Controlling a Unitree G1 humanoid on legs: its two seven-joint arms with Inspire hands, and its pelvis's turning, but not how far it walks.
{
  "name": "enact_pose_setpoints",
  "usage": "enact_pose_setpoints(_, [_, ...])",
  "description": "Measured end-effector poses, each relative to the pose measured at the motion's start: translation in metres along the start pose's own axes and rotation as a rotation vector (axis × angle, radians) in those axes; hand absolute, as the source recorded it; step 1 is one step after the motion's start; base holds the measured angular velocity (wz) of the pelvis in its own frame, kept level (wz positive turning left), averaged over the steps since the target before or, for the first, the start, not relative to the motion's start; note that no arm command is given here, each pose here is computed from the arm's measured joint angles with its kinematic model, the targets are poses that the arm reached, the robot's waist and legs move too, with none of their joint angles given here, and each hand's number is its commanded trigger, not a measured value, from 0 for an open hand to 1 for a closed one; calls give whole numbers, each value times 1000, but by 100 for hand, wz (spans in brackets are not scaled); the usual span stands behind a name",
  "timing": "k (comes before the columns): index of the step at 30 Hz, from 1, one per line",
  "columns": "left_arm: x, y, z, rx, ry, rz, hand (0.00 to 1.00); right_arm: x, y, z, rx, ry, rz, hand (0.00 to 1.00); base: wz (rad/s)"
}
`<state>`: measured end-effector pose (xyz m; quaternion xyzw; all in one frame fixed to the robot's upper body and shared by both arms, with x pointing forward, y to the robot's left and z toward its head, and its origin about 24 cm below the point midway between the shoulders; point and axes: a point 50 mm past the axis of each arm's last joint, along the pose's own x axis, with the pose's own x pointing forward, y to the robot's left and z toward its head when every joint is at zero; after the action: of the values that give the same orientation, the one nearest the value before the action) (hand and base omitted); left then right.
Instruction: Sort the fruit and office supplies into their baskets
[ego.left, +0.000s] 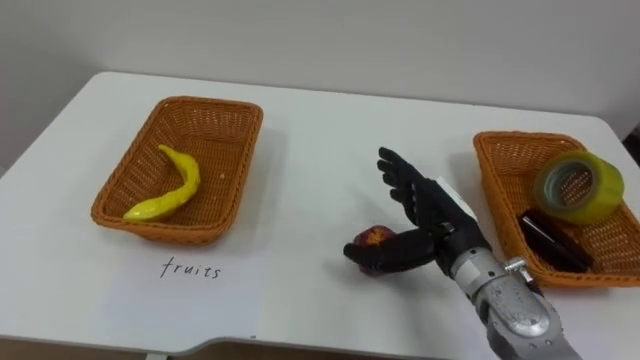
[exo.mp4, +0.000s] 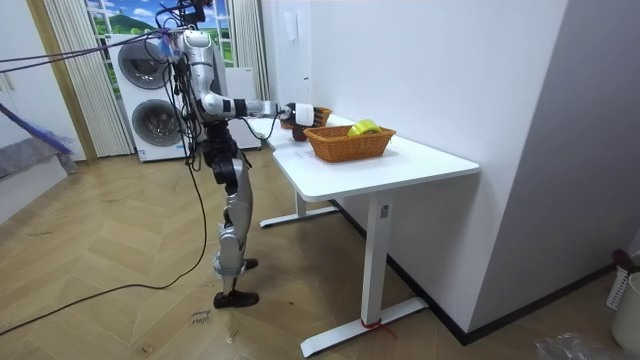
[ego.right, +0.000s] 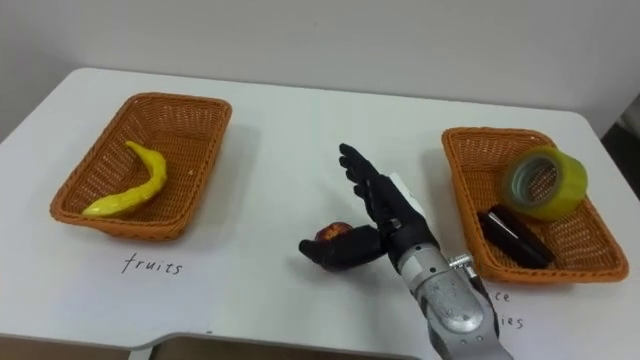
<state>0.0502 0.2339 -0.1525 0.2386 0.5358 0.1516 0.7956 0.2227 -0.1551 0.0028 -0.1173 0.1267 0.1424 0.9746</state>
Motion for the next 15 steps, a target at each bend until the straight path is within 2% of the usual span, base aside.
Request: enact_pose_setpoints(15, [-2,0,-6,2,6,-2,0,-3,2,-10,-5,19,-74,0,-2])
